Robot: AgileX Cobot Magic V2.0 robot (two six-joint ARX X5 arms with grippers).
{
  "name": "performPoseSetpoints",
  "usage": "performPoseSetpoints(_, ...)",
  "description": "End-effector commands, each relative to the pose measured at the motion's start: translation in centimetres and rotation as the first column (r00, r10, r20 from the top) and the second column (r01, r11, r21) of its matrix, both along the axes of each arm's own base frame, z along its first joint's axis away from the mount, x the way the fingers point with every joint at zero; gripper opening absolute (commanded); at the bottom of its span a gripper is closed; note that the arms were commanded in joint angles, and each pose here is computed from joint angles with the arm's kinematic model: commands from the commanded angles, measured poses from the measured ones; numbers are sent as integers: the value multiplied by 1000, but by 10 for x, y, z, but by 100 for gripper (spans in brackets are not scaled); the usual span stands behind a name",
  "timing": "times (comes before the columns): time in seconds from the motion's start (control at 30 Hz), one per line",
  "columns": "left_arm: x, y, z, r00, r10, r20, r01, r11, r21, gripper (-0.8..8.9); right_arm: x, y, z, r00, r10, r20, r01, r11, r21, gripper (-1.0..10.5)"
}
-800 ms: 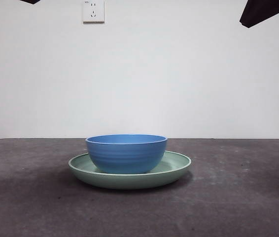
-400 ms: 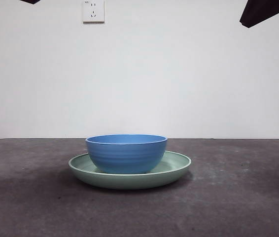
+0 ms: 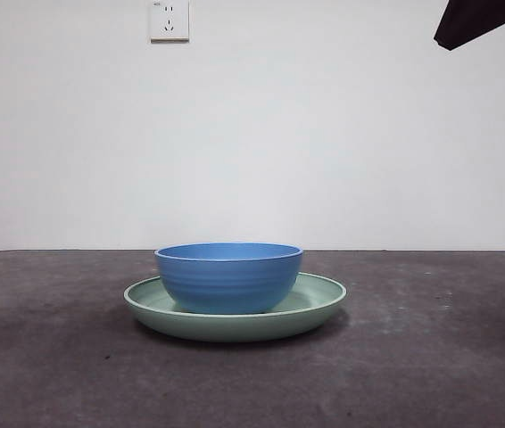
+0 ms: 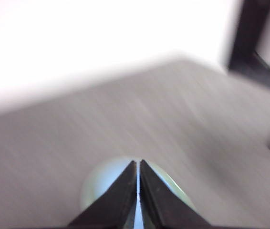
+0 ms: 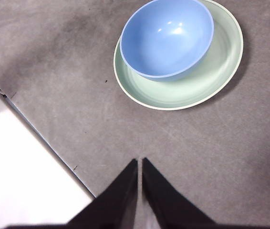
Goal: Pick up the blue bowl, put it on the green plate, put it on desk
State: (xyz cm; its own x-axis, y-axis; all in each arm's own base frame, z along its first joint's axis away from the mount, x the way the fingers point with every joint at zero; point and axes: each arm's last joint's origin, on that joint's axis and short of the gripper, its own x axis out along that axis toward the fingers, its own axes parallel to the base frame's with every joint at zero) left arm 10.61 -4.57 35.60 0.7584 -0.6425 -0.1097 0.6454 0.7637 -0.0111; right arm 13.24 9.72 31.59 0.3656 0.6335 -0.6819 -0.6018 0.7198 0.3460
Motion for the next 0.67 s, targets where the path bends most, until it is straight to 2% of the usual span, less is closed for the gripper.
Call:
performPoseSetpoints(0.03,-11,13,5,960,160,229,-151,987,-58,9,1,2,5,1000,13,20,-13,1000,6,8)
performPoseSetpoints(0.07,-16,19,1,931,238,277,-222,971,-88,9,1,2,5,1000,13,20,-13,1000,6,8)
performPoseSetpoints(0.13,-23,26,-10,886,342,312,-320,940,-120,9,1,2,5,1000,13,20,-13,1000,5,8)
performPoseSetpoints(0.27,-29,36,-48,817,497,292,-480,867,-133,9,1,2,5,1000,13,20,-13,1000,6,8)
performPoseSetpoints(0.43,-26,40,-95,796,554,244,-546,831,-105,9,1,2,5,1000,13,20,-13,1000,6,8)
performPoseSetpoints(0.67,-18,42,-150,805,575,144,-568,818,-92,9,1,2,5,1000,13,20,-13,1000,6,8)
